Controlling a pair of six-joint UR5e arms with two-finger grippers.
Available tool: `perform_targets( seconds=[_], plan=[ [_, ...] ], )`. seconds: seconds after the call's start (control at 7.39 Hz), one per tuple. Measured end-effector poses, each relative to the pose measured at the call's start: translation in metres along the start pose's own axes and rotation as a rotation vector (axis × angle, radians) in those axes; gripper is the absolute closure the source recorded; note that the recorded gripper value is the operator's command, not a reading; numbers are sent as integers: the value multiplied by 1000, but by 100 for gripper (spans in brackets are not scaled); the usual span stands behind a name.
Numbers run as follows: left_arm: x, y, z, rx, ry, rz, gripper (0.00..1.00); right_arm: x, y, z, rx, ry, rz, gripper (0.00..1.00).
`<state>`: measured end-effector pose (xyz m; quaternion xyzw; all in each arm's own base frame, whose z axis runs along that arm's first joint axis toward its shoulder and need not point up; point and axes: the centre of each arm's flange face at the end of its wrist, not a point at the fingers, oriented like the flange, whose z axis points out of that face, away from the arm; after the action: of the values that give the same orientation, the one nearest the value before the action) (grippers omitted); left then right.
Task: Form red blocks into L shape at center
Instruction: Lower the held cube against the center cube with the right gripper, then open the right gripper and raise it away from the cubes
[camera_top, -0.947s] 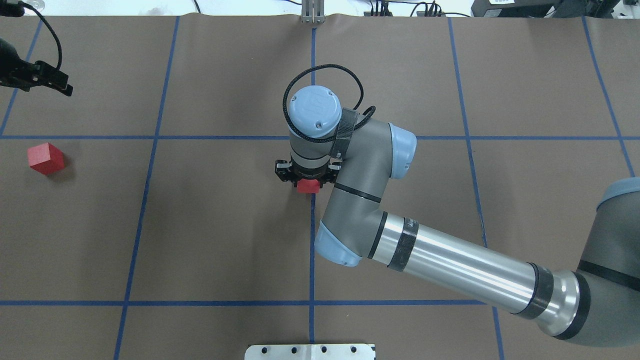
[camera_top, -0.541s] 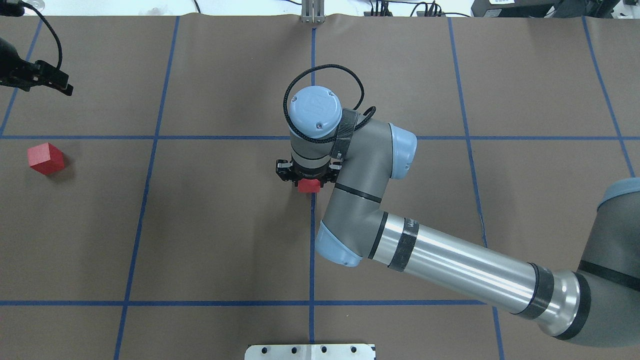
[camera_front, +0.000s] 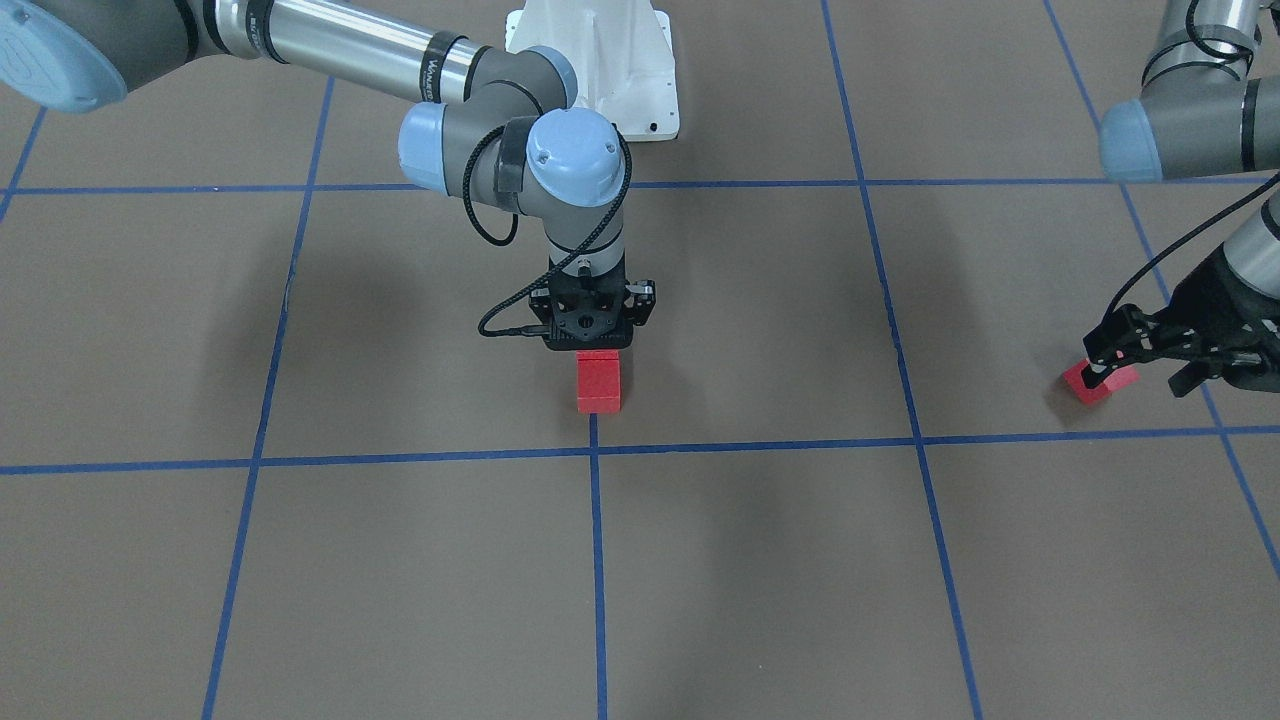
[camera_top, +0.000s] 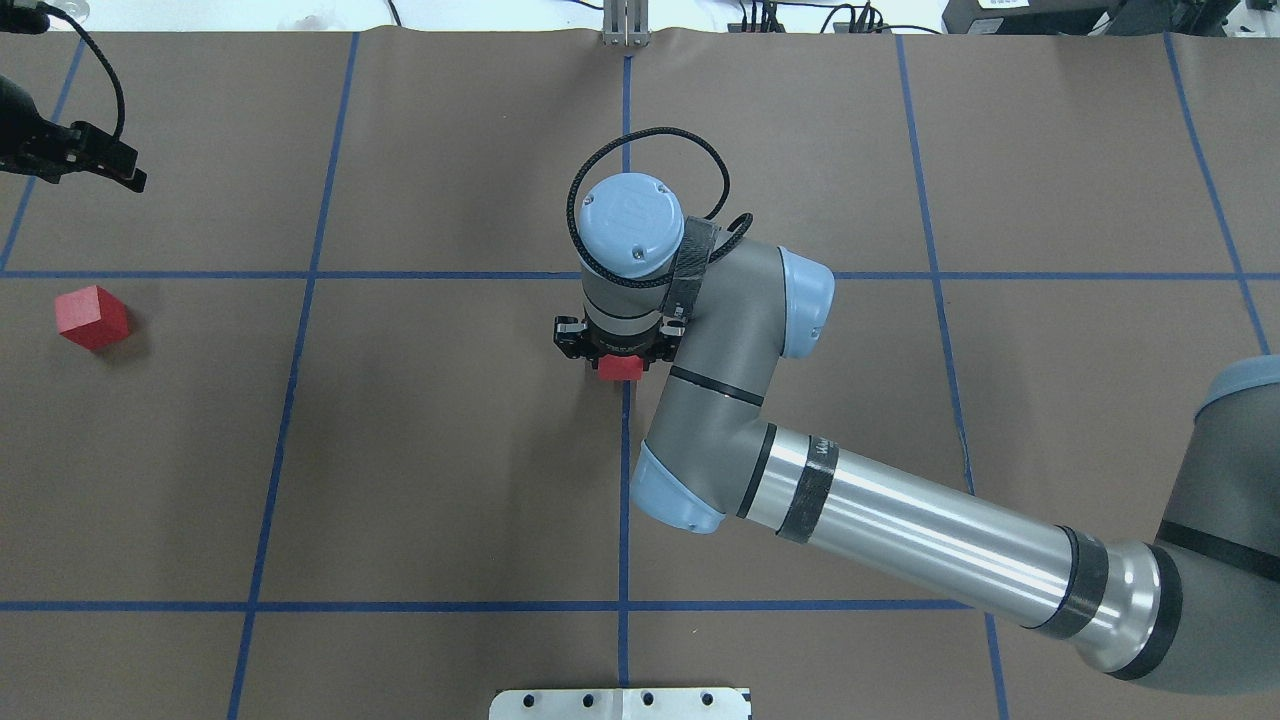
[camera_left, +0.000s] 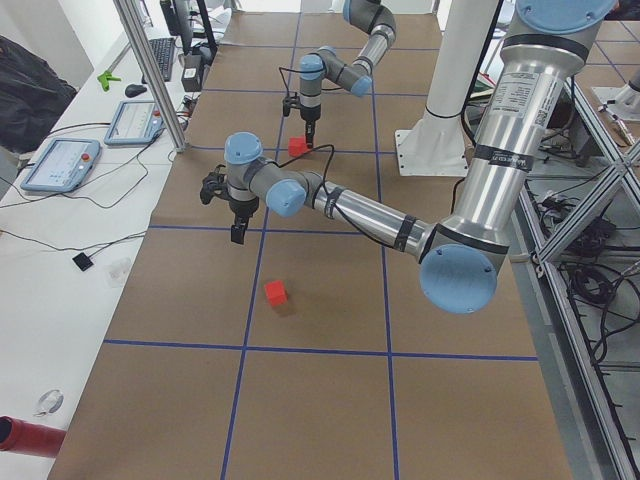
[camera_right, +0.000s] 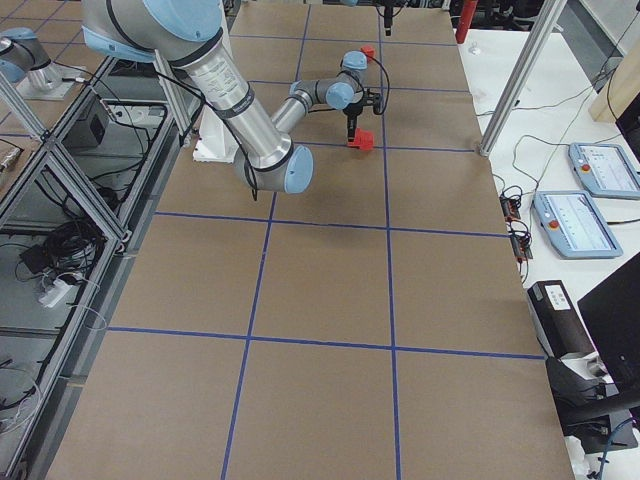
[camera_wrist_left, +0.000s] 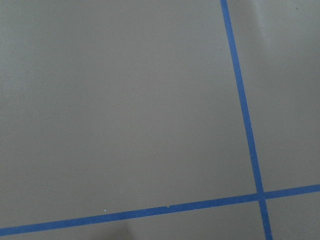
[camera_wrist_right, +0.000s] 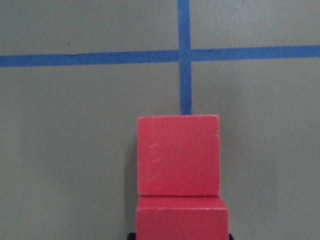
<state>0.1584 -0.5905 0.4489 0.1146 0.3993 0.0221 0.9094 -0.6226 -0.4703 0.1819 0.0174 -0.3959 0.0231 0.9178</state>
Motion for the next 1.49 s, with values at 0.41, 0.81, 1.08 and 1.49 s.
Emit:
perform_targets(
  seconds=[0.41,0.81,1.08,1.49],
  plan=[
    [-1,0,0,-1,-1,-1,0,-1,-1,-2,9,-1,-2,2],
    [-22,-3,1,-3,-17,3,0,2,-11,-20,26,-21,3,2],
    [-57,13,10,-16,-36,52,0,15,-33,-53,34,-48,27,1],
    [-111,67,35,-7,-61,-88,0,85,-69,-101,50,-51,39,1]
  ],
)
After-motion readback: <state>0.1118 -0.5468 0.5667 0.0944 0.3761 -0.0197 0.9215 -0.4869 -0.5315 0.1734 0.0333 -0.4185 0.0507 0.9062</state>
